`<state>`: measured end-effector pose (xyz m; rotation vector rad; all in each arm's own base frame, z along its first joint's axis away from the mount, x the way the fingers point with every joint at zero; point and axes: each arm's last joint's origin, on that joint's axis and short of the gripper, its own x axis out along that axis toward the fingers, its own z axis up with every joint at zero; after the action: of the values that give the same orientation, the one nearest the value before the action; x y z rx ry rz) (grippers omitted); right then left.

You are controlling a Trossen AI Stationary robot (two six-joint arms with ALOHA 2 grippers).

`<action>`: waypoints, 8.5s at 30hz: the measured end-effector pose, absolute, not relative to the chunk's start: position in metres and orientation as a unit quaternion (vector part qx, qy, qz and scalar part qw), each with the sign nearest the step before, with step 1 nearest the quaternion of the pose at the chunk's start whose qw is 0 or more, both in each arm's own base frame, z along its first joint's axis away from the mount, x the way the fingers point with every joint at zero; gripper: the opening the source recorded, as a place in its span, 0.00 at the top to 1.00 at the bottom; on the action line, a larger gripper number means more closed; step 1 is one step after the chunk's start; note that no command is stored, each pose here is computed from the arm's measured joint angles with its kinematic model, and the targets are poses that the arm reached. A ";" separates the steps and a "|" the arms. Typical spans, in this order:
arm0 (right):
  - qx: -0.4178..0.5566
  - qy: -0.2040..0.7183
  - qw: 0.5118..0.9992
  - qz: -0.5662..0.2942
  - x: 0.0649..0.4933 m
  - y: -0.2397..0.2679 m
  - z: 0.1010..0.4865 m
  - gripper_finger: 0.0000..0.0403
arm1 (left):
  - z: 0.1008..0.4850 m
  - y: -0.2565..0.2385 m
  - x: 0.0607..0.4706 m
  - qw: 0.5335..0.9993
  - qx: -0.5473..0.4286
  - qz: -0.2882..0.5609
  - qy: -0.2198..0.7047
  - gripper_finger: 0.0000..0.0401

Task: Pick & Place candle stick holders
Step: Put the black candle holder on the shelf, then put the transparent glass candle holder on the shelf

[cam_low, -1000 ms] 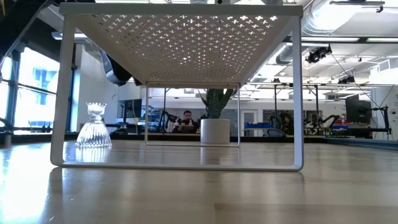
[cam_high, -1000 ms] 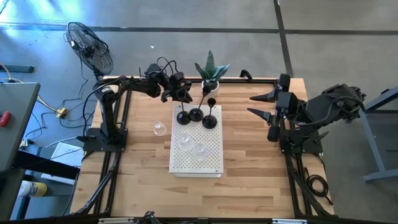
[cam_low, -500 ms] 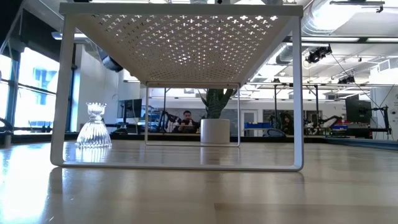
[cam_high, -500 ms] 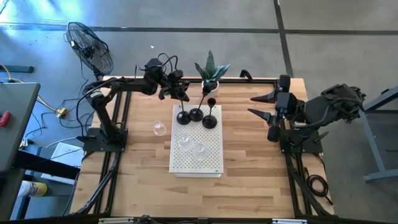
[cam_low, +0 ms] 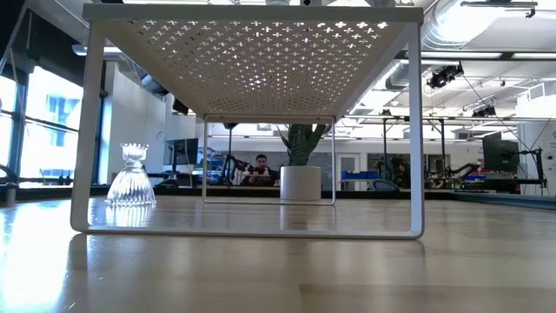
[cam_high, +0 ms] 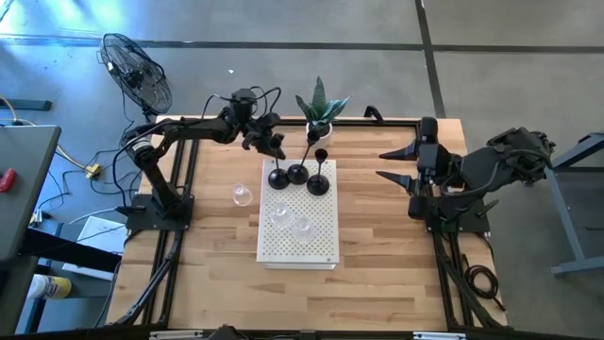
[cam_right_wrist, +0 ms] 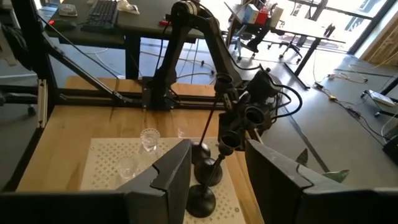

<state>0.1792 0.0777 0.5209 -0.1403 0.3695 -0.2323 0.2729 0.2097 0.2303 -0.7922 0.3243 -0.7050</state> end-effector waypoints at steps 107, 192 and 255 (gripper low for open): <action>-0.066 0.218 0.968 -0.104 0.176 0.077 0.514 0.64 | 0.280 0.173 0.285 0.861 -0.244 -0.132 0.426 1.00; -0.076 0.242 0.964 -0.083 0.183 0.082 0.508 0.64 | 0.486 0.074 0.145 0.896 -0.195 0.094 0.387 1.00; -0.100 0.275 0.954 -0.059 0.206 0.096 0.495 0.64 | 0.248 0.048 0.179 0.841 -0.048 0.016 0.539 0.43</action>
<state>0.2058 0.0959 0.4947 -0.2027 0.5594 -0.1201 0.1786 0.0481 0.2477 -0.1024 1.1381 0.0346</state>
